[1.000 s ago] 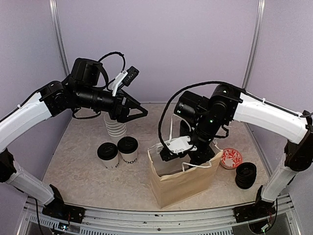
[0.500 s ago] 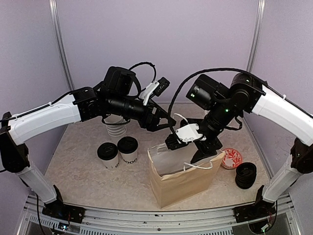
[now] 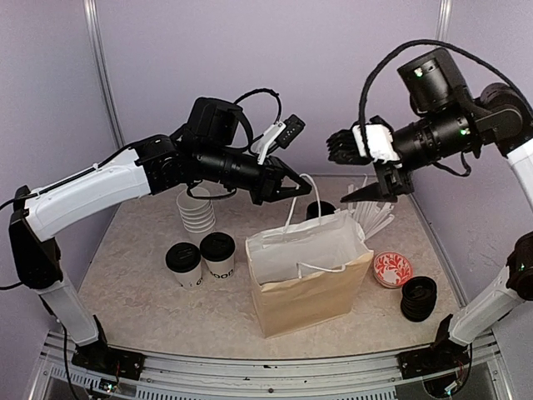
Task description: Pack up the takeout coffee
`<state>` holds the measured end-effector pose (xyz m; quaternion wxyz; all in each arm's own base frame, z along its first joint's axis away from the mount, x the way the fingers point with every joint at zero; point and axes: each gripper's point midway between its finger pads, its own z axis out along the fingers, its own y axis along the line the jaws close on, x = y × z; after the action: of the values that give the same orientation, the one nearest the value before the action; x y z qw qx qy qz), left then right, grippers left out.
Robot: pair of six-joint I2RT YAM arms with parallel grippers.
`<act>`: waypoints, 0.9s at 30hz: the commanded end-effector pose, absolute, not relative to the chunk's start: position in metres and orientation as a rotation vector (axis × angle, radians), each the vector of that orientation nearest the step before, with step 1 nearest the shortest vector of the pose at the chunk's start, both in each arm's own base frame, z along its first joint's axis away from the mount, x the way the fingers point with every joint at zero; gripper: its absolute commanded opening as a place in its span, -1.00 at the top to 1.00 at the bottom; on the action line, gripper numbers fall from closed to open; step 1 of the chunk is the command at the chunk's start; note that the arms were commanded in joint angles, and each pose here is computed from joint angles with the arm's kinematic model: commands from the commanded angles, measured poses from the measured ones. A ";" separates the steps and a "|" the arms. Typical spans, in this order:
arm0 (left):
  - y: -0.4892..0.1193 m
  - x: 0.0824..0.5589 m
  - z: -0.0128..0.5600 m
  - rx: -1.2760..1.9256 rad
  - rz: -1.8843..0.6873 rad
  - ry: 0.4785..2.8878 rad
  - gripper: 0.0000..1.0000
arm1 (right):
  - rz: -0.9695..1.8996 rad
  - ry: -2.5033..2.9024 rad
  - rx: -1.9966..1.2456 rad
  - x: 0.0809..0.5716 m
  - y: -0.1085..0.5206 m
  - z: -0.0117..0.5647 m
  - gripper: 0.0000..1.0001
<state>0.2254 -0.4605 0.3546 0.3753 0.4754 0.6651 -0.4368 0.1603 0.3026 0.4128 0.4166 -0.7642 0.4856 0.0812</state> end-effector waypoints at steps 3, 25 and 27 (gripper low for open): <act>-0.450 0.188 0.389 1.264 -1.155 1.598 1.00 | 0.061 1.270 -1.640 0.221 0.256 0.452 -0.40; -0.500 0.074 0.346 1.469 -1.223 1.658 1.00 | 0.035 1.408 -1.626 0.226 0.230 0.415 -0.41; -0.496 0.087 0.348 1.432 -1.144 1.669 1.00 | 0.041 1.399 -1.620 0.224 0.230 0.418 -0.41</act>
<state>0.0633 -0.4983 0.3327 0.2767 0.5646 0.6199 -0.4695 0.2272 0.2357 0.4053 0.4590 -0.6790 0.5727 0.0162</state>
